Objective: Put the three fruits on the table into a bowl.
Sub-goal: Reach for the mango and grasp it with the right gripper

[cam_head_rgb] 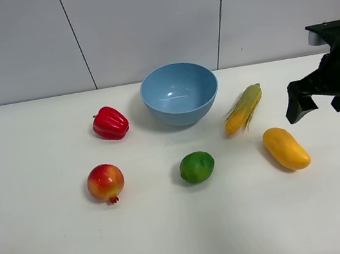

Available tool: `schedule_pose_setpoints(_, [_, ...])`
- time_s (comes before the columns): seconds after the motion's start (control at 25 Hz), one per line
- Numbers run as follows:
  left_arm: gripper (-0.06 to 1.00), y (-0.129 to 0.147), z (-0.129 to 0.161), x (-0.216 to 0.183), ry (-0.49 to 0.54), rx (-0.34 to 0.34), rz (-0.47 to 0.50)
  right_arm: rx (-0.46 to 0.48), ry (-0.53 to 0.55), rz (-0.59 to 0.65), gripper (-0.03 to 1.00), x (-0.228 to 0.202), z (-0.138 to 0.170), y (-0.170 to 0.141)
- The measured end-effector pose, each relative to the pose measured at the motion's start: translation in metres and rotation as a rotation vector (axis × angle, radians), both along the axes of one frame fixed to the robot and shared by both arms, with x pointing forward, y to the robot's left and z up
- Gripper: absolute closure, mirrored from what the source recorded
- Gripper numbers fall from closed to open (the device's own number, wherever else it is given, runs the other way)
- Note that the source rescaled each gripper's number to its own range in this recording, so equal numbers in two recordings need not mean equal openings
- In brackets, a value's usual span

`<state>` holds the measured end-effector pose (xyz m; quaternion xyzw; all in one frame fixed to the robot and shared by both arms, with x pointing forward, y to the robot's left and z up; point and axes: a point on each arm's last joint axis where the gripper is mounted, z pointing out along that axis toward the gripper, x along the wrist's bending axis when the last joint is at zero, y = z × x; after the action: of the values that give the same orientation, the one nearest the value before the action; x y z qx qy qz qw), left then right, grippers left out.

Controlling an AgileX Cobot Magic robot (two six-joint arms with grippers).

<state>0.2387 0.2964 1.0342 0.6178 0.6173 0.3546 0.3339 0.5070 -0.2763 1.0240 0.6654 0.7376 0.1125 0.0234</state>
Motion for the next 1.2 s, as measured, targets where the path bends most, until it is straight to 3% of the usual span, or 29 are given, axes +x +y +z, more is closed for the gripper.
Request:
schedule_pose_setpoints(0.84, [-0.06,0.000,0.000,0.000,0.000,0.001,-0.001,-0.012,0.171,0.020,0.21,0.039,-0.092,0.001])
schedule_pose_setpoints(1.2, [-0.06,0.000,0.000,0.000,0.000,0.000,0.000,-0.022,0.178,0.039,0.21,0.048,-0.120,0.001])
